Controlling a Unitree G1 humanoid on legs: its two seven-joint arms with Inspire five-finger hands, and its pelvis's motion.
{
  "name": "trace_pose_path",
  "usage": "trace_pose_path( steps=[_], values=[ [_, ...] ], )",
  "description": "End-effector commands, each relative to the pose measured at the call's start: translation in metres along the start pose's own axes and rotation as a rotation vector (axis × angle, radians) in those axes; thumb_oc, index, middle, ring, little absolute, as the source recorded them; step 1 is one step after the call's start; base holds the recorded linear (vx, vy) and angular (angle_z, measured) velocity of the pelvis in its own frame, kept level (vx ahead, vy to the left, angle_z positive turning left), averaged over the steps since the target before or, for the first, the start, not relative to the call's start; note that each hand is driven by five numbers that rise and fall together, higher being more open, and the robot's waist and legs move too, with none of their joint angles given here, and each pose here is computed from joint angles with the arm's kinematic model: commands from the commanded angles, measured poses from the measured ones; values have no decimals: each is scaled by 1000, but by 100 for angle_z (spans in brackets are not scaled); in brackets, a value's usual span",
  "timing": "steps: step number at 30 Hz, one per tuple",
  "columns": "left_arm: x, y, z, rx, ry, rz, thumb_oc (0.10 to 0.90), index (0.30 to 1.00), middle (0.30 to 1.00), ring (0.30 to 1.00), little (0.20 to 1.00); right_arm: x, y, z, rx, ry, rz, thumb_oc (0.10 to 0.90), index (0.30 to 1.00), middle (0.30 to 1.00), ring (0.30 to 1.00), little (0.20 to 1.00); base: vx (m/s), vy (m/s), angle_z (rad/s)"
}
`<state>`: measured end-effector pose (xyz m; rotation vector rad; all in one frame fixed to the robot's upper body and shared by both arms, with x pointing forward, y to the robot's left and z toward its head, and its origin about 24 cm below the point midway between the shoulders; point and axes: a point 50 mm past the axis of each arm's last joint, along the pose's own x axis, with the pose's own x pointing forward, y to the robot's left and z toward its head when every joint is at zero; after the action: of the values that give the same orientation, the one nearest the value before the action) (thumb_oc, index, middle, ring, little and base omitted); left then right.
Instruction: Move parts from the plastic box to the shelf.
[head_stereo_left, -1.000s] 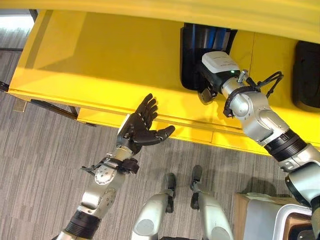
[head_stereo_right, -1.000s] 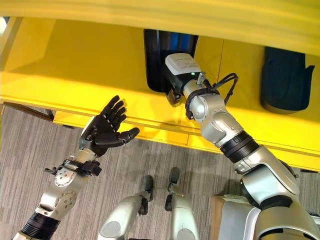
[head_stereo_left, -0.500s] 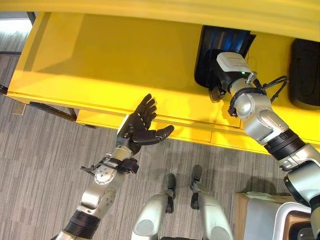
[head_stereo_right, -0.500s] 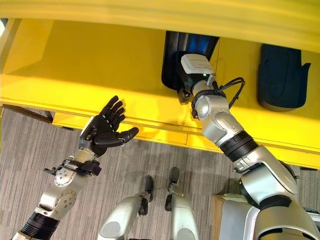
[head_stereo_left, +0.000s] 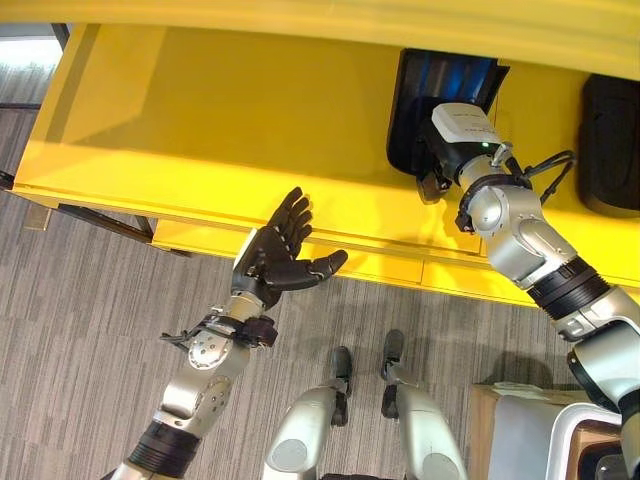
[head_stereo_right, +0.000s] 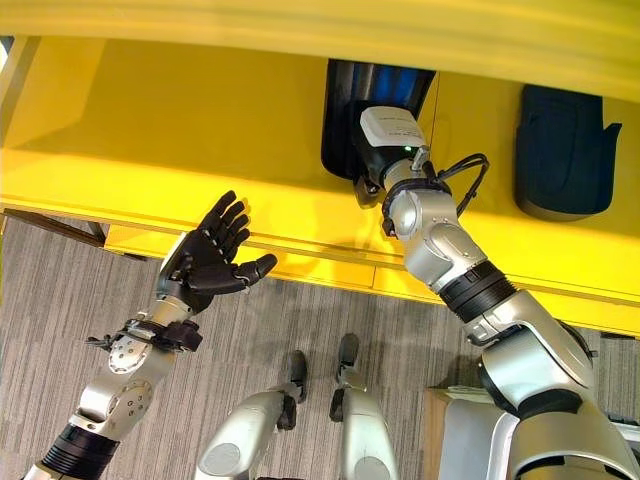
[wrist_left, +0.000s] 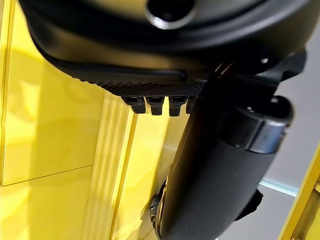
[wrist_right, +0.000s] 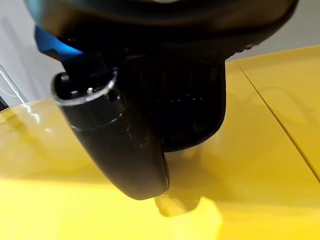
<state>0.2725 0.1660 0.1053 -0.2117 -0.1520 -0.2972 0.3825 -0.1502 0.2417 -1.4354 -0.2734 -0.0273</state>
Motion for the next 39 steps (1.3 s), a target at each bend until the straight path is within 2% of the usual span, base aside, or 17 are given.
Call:
trace_pose_path(
  steps=[1, 39],
  values=[
    [-7, -33, -12, -99, 39, -134, 900, 1000, 1000, 1000, 1000, 0, -91, 48, -104, -200, -328, 400, 300, 300, 300, 300, 0, 0, 0],
    [-5, -34, -8, -98, 23, -124, 900, 1000, 1000, 1000, 1000, -13, -66, 47, -74, -214, -243, 400, 300, 300, 300, 300, -2, 1, -1]
  ],
)
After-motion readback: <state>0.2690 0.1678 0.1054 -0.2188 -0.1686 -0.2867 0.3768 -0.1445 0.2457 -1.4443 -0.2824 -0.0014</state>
